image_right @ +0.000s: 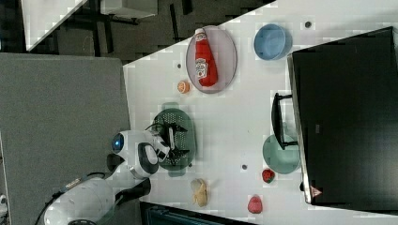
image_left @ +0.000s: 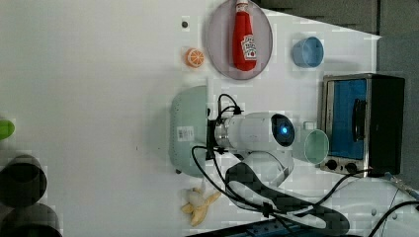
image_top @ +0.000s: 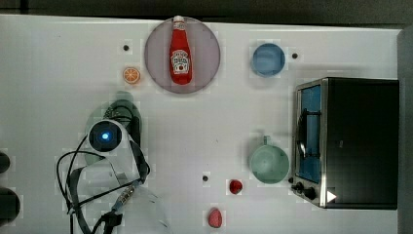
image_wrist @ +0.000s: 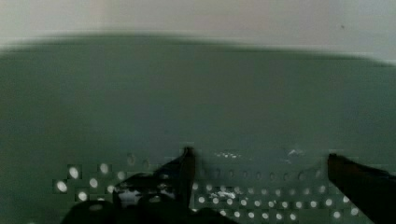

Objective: Drag strainer left to right.

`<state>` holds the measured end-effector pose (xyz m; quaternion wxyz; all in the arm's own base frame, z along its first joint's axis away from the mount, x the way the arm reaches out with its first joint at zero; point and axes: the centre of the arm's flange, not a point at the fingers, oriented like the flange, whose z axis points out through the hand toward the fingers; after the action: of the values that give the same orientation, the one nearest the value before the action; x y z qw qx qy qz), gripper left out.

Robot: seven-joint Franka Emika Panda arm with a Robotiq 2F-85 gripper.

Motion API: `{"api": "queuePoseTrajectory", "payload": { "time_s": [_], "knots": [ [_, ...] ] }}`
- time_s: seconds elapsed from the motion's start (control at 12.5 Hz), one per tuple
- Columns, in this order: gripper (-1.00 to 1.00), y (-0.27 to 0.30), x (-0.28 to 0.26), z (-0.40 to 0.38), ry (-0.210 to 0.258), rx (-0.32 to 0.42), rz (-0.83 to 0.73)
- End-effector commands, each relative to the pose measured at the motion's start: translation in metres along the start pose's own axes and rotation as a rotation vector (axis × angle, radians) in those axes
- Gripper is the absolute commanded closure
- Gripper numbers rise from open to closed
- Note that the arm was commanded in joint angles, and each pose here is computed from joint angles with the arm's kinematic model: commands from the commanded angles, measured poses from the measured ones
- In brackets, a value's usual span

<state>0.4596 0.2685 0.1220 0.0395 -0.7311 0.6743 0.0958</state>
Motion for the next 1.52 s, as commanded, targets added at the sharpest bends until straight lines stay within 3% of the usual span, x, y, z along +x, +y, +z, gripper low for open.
{"api": "queuePoseTrajectory", "payload": {
  "time_s": [0.08,0.96,1.52],
  "knots": [
    [-1.0,-0.007,-0.018,-0.023,-0.002,0.055,0.017],
    [-1.0,-0.032,0.073,-0.04,0.081,0.095,0.133],
    [-1.0,-0.019,0.142,-0.05,0.138,0.072,0.126]
  ]
}}
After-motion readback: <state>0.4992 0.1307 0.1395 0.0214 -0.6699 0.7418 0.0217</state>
